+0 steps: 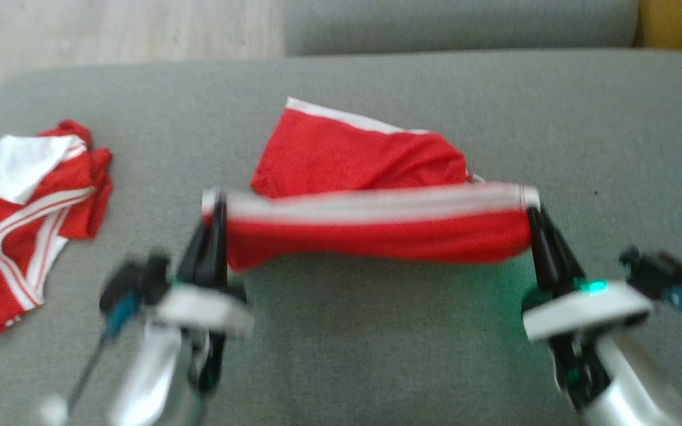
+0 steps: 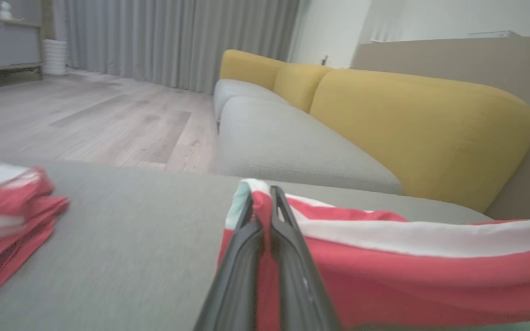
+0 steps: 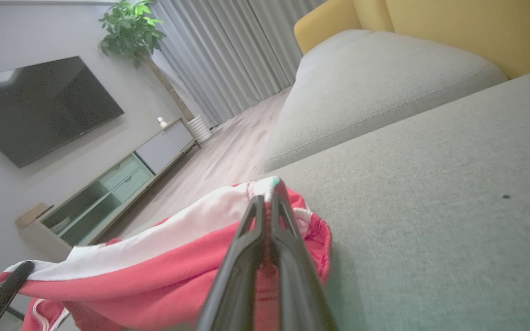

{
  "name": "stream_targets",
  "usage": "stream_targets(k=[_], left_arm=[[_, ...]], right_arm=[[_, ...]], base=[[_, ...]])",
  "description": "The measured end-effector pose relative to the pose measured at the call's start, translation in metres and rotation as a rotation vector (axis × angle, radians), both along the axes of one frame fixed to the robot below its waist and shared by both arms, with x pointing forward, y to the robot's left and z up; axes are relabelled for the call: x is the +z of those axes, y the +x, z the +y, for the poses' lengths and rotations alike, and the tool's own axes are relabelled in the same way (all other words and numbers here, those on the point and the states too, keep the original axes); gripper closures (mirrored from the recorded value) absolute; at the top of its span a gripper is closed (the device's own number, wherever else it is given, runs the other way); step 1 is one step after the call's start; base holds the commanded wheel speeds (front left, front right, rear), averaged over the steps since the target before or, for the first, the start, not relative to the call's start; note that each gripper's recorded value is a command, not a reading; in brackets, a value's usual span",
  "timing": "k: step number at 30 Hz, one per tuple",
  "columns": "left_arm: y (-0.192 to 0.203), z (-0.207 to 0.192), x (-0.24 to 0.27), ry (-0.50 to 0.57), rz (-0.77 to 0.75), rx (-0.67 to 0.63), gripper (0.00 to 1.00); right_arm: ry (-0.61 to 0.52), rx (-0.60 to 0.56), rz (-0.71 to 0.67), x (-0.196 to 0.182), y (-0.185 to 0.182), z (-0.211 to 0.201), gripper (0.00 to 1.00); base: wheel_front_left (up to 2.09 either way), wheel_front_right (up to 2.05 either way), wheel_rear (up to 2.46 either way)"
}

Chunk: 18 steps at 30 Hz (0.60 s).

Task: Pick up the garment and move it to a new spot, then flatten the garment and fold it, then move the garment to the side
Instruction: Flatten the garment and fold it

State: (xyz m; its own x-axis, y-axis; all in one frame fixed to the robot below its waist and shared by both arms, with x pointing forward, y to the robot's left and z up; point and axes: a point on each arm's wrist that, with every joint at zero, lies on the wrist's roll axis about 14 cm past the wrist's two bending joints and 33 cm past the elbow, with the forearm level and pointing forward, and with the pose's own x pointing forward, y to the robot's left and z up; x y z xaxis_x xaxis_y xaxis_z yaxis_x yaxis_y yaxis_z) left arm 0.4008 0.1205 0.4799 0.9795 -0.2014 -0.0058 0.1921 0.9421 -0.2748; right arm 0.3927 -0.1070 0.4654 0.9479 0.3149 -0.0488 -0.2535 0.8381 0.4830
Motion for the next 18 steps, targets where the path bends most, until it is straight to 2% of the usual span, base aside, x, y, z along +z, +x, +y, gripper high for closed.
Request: stream_targets(k=[6, 8, 13, 18], left_arm=[[0.079, -0.030, 0.014, 0.124, -0.025, -0.151, 1.00], [0.113, -0.039, 0.013, 0.073, 0.019, -0.169, 1.00], [0.157, -0.050, -0.001, 0.160, 0.048, -0.238, 1.00], [0.182, -0.058, -0.030, 0.173, 0.111, -0.256, 1.00]], right_arm=[[0.030, -0.043, 0.009, -0.001, 0.051, -0.004, 1.00], [0.026, -0.059, 0.033, -0.011, 0.070, -0.006, 1.00], [0.043, -0.076, 0.080, -0.030, 0.089, -0.007, 1.00], [0.053, -0.112, 0.125, -0.048, 0.099, -0.015, 1.00]], base=[[0.00, 0.00, 0.00], [0.00, 0.00, 0.00], [0.00, 0.00, 0.00], [0.00, 0.00, 0.00]])
